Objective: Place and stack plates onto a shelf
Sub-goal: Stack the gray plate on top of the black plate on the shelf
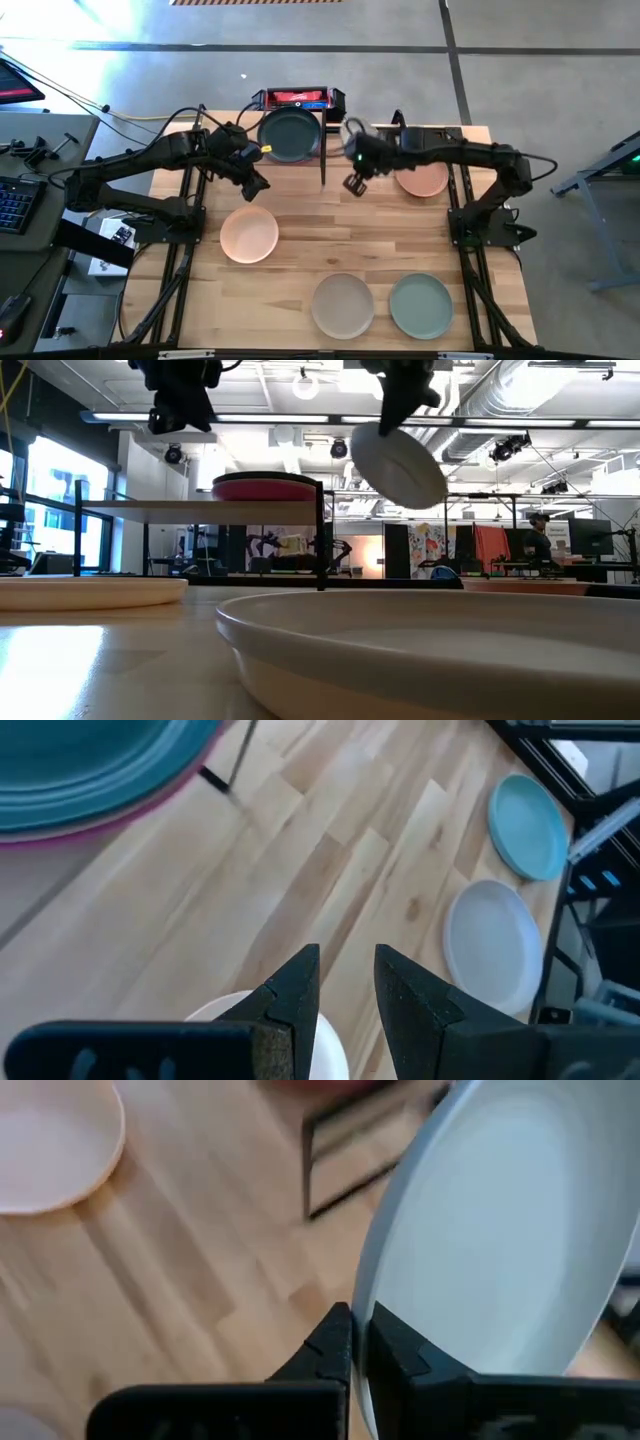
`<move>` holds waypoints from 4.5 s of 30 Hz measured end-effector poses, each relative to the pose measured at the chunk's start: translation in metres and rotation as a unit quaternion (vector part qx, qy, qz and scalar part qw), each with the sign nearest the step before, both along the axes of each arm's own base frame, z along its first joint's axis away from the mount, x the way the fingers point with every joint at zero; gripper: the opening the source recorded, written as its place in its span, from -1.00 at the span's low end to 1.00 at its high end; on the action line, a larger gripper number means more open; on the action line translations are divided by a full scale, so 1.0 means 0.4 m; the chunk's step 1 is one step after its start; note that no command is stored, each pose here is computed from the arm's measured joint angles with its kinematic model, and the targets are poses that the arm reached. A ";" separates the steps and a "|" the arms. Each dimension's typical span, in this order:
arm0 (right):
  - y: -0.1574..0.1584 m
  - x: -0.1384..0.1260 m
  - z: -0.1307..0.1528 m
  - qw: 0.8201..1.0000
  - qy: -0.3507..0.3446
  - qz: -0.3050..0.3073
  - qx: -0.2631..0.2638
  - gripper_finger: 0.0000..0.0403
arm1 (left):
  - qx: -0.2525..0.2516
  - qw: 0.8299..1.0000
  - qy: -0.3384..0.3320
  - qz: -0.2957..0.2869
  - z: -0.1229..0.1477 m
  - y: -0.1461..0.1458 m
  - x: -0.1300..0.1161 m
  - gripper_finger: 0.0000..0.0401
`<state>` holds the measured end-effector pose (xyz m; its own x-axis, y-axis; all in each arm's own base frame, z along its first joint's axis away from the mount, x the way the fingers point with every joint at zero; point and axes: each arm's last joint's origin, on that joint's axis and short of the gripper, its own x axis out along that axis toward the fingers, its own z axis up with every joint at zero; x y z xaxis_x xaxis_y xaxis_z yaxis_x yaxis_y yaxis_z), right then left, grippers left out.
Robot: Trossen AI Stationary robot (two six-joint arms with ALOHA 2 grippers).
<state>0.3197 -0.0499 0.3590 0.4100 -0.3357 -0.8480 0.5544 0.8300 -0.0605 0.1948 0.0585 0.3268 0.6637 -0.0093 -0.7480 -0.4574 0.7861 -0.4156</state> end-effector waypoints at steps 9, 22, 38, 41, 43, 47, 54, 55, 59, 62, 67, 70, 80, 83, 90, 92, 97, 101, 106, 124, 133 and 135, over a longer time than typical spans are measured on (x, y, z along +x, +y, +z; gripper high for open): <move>-0.127 0.009 0.073 0.987 -0.052 0.108 -0.110 -1.00 | -0.011 0.997 -0.008 0.070 0.003 0.034 -0.007 -0.56; -0.219 0.033 0.137 0.905 -0.143 0.297 -0.269 -1.00 | -0.022 0.992 -0.009 0.122 0.004 0.071 -0.022 -0.56; -0.247 0.118 0.054 0.840 -0.103 0.425 -0.322 -1.00 | -0.048 0.984 -0.012 0.170 0.003 0.089 -0.032 -0.56; -0.249 0.137 0.028 0.835 -0.099 0.443 -0.311 -1.00 | -0.060 0.981 -0.014 0.183 0.004 0.089 -0.032 -0.56; -0.248 0.151 0.009 0.831 -0.097 0.457 -0.303 -1.00 | -0.067 0.979 -0.014 0.190 0.003 0.089 -0.031 -0.56; -0.245 0.175 -0.025 0.826 -0.084 0.472 -0.296 -1.00 | -0.074 0.978 -0.015 0.195 0.004 0.089 -0.031 -0.56; -0.241 0.195 -0.061 0.821 -0.068 0.489 -0.285 -1.00 | -0.086 0.976 -0.016 0.200 0.003 0.084 -0.029 -0.56; -0.241 0.196 -0.065 0.822 -0.066 0.490 -0.283 -1.00 | -0.088 0.976 -0.016 0.200 0.003 0.082 -0.028 -0.56; -0.242 0.198 -0.082 0.825 -0.053 0.495 -0.268 -1.00 | -0.089 0.977 -0.015 0.193 0.003 0.075 -0.024 -0.56; -0.245 0.202 -0.100 0.827 -0.042 0.498 -0.256 -1.00 | -0.089 0.978 -0.015 0.190 0.004 0.072 -0.023 -0.56; -0.250 0.208 -0.118 0.831 -0.010 0.490 -0.265 -1.00 | -0.092 0.977 -0.015 0.190 0.003 0.069 -0.021 -0.56; -0.253 0.207 -0.119 0.826 0.005 0.490 -0.278 -1.00 | -0.092 0.977 -0.015 0.190 0.003 0.069 -0.022 -0.56; -0.233 0.210 -0.124 0.797 0.049 0.519 -0.304 -1.00 | -0.092 0.977 -0.015 0.190 0.003 0.069 -0.022 -0.56; -0.224 0.213 -0.124 0.789 0.061 0.525 -0.315 -1.00 | -0.092 0.977 -0.015 0.190 0.003 0.069 -0.022 -0.56; -0.227 0.212 -0.123 0.789 0.076 0.516 -0.324 -0.94 | -0.091 0.977 -0.015 0.190 0.003 0.069 -0.022 -0.56; -0.228 0.212 -0.123 0.789 0.084 0.510 -0.331 -0.87 | -0.092 0.977 -0.015 0.190 0.003 0.069 -0.022 -0.56; -0.229 0.212 -0.122 0.782 0.094 0.513 -0.340 -0.72 | -0.092 0.977 -0.015 0.190 0.004 0.069 -0.022 -0.56; -0.234 0.212 -0.119 0.778 0.130 0.495 -0.365 -0.69 | -0.091 0.977 -0.015 0.190 0.004 0.069 -0.022 -0.56; -0.237 0.213 -0.117 0.776 0.143 0.486 -0.376 -0.69 | -0.091 0.978 -0.015 0.189 0.004 0.069 -0.022 -0.56; -0.201 0.192 -0.114 0.804 0.108 0.499 -0.304 -0.69 | -0.083 0.980 -0.012 0.181 0.003 0.069 -0.022 -0.56; -0.180 0.208 -0.106 0.812 0.076 0.489 -0.310 -0.69 | -0.083 0.980 -0.012 0.180 0.003 0.069 -0.022 -0.56; -0.181 0.210 -0.104 0.815 0.069 0.484 -0.311 -0.69 | -0.082 0.980 -0.012 0.180 0.003 0.069 -0.022 -0.56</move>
